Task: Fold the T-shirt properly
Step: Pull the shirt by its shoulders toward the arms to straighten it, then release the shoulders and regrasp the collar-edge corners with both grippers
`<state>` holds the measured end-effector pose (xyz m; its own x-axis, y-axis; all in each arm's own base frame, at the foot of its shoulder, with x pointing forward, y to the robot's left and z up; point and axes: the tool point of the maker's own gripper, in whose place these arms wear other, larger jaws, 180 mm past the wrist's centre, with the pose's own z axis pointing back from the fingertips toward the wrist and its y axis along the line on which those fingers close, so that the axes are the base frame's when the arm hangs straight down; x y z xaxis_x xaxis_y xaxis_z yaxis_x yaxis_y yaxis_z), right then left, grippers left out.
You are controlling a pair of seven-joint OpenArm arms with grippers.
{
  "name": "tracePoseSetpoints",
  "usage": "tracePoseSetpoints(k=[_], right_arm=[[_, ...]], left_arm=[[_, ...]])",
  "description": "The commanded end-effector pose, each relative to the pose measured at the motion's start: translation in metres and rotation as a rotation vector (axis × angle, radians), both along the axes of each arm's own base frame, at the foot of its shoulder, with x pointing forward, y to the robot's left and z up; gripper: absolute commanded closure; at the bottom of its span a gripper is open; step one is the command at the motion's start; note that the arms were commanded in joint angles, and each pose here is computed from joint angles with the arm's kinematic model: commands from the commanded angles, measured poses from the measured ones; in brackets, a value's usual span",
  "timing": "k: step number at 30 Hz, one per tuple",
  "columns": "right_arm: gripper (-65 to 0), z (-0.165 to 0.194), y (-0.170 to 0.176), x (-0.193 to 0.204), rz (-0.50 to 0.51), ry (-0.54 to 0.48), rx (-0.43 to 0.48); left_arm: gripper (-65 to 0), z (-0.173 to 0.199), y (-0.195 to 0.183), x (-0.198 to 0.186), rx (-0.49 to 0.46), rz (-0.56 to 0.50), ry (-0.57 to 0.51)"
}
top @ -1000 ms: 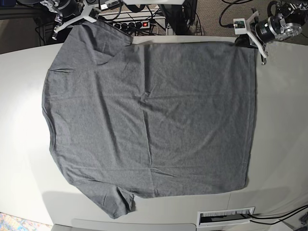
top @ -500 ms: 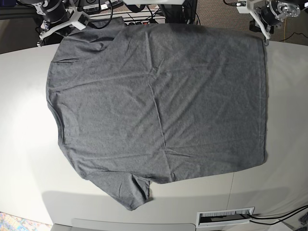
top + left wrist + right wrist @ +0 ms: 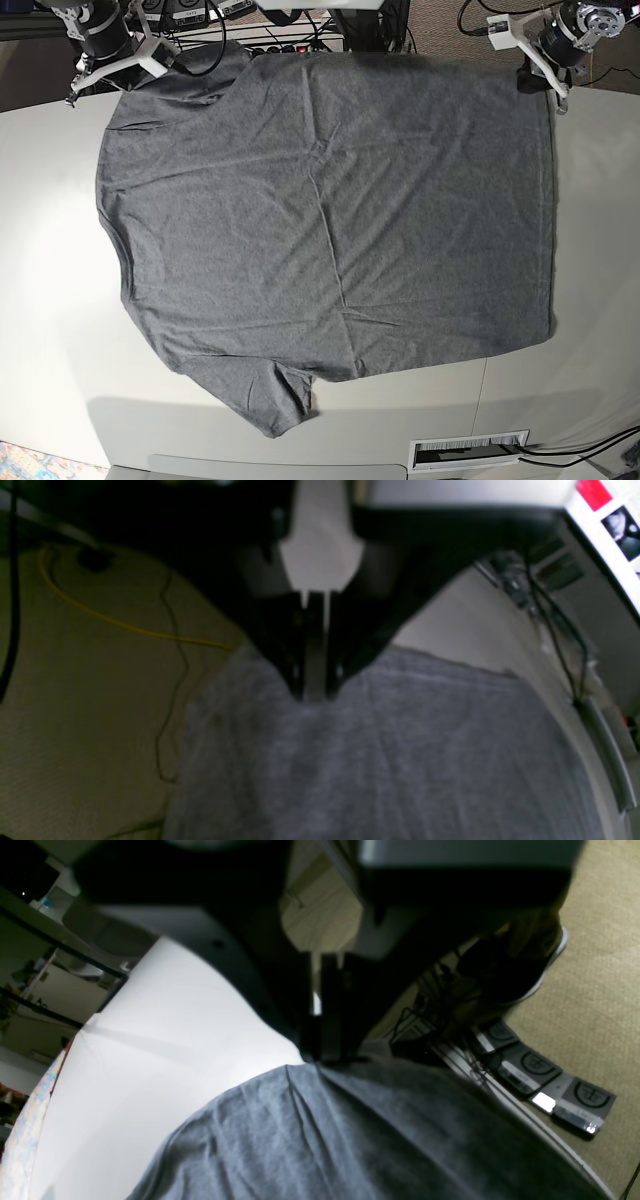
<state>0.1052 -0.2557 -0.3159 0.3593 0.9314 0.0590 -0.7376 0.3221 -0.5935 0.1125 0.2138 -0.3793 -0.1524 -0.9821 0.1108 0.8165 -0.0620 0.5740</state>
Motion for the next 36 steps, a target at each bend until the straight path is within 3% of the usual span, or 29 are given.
tracePoseSetpoints(k=[1, 5, 8, 10, 21, 23, 28, 31, 36], right_arm=[[0.0, 0.007, 0.002, 0.005, 0.016, -0.026, 0.002], [0.0, 0.007, 0.003, 0.005, 0.017, -0.027, 0.004], [0.0, 0.007, 0.003, 0.005, 0.019, -0.028, 0.006], [0.0, 0.007, 0.003, 0.006, 0.019, -0.031, 0.006], [0.0, 0.008, 0.007, 0.014, 0.005, -0.048, 0.044], [0.0, 0.008, 0.007, 0.014, 0.004, -0.048, 0.044], [0.0, 0.008, 0.007, 0.013, 0.002, -0.047, 0.041], [0.0, 0.008, 0.006, 0.013, 0.0, -0.046, 0.04], [0.0, 0.008, 0.006, 0.013, -0.001, -0.045, 0.038]], left_arm=[[0.0, 0.004, 0.0, 0.004, -0.004, -0.013, -0.019], [0.0, -0.005, 0.004, -0.007, -0.029, 0.046, 0.062], [-14.0, -0.019, 0.009, -0.026, -0.05, 0.107, 0.176], [-18.3, -0.027, 0.014, -0.032, -0.056, 0.153, 0.2], [-18.5, -0.065, 0.043, -0.064, -0.1, 0.297, 0.319], [-18.5, -0.065, 0.037, -0.062, -0.166, 0.309, 0.325], [-18.5, -0.067, 0.022, -0.038, -0.362, 0.457, 0.309], [-18.5, -0.068, 0.016, -0.025, -0.432, 0.533, 0.301], [-18.5, -0.069, 0.006, -0.034, -0.482, 0.541, 0.388]])
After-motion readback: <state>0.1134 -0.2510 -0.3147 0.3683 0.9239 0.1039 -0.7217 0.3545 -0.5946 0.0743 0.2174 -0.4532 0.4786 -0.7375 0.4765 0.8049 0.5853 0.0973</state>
